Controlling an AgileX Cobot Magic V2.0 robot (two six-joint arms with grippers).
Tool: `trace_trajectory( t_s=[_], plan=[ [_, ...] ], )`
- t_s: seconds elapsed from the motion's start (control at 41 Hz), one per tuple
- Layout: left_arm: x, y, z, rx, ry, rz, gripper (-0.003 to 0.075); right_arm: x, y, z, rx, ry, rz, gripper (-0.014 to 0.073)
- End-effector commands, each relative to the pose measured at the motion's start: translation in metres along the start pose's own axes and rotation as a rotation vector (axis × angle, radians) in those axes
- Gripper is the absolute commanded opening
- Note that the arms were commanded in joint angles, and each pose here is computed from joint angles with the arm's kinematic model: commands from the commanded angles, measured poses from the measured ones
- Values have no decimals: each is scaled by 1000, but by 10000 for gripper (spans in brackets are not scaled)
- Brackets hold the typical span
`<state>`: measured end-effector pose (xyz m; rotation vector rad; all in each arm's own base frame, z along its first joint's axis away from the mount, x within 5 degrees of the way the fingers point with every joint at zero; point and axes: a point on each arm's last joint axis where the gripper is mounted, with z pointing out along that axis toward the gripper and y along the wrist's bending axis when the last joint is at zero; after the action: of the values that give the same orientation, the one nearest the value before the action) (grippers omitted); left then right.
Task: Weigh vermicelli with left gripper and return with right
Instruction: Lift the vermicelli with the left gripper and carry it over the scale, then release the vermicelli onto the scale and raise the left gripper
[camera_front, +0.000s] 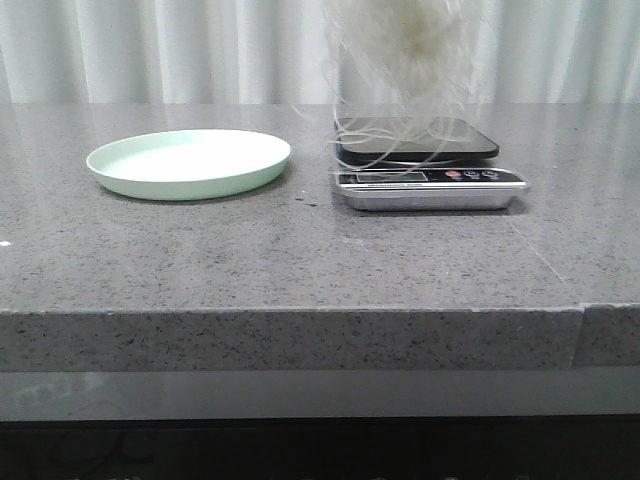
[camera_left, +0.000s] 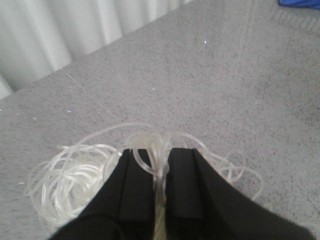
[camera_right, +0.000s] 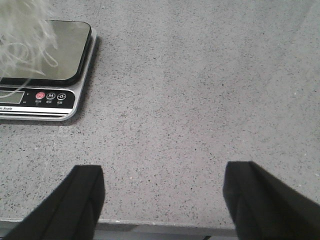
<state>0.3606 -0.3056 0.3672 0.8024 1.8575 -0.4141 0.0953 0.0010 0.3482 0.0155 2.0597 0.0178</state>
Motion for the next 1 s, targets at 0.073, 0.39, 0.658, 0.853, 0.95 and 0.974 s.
trace_trajectory(
  t_s=[0.073, 0.39, 0.658, 0.853, 0.95, 0.974],
  plan=[
    [-29, -3, -9, -14, -205, -4, 153, -14, 0, -3, -2, -75, -6, 595],
    [-8, -4, 13, 0, -101, -5, 384, -13, 0, -3, -1, -69, -6, 595],
    [-16, -4, -3, 3, -90, -1, 421, -13, 0, -3, -1, -69, -6, 595],
    [-35, -1, -37, -13, -115, 28, 421, -13, 0, -3, -1, -68, -6, 595],
    [-44, 0, -55, -28, -126, 52, 421, -13, 0, -3, -1, -68, -6, 595],
    [-47, 1, -62, -35, -131, 62, 421, -13, 0, -3, -1, -68, -6, 595]
  ],
)
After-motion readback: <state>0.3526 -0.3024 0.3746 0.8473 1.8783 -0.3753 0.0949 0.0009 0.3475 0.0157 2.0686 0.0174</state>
